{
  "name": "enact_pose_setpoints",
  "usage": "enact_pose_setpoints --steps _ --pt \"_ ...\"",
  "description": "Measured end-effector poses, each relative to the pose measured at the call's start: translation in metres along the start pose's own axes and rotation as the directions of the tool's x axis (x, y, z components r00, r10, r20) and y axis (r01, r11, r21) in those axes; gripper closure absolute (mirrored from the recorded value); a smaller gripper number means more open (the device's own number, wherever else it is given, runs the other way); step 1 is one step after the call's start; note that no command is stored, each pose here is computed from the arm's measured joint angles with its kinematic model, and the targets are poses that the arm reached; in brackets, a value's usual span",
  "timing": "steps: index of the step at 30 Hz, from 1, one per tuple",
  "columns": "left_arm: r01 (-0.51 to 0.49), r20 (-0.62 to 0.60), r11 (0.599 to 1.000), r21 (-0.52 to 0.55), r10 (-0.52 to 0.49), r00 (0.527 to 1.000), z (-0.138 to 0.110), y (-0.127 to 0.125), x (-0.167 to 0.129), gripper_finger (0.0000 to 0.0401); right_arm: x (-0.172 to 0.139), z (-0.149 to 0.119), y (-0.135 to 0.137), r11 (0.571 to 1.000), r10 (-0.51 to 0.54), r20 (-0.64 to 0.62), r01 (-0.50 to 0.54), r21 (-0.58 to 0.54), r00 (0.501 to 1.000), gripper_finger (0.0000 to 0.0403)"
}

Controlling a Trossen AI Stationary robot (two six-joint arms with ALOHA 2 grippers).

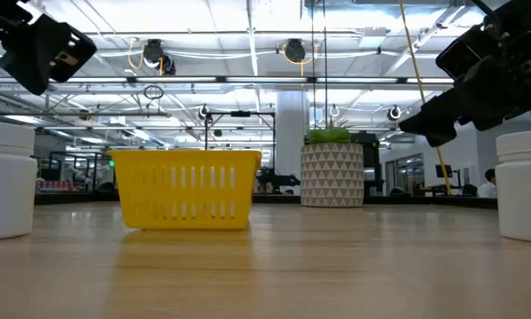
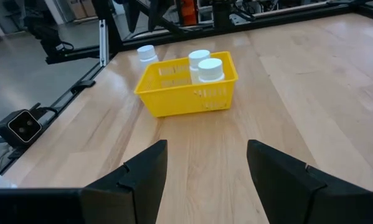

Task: Pick and place pill bottles into a basket
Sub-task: Put the white pill bottle into the yellow basket

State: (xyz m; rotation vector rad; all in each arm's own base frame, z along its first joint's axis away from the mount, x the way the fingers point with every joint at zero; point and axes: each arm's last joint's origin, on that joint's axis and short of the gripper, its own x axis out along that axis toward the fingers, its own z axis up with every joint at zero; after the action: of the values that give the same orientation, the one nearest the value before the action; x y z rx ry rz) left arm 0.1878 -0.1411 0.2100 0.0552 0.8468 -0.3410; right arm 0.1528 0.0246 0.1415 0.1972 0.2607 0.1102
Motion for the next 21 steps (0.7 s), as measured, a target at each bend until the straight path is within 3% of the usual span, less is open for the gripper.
enact_pose_setpoints --steps 9,16,21 --pt "-0.1 0.045 0.993 0.06 0.098 0.994 -0.005 -0.014 -0.004 0.0194 0.0 0.0 0.0 1.0 0.0 0.0 0.0 0.025 1.0 0.019" --pt "-0.073 0.087 0.996 0.06 0.068 0.994 -0.001 -0.017 -0.004 0.0205 0.0 0.0 0.0 1.0 0.0 -0.002 0.0 0.027 1.0 0.019" --pt "-0.076 0.079 0.994 0.082 0.07 0.994 -0.001 -0.014 -0.003 0.0183 0.0 0.0 0.0 1.0 0.0 -0.003 0.0 0.026 1.0 0.019"
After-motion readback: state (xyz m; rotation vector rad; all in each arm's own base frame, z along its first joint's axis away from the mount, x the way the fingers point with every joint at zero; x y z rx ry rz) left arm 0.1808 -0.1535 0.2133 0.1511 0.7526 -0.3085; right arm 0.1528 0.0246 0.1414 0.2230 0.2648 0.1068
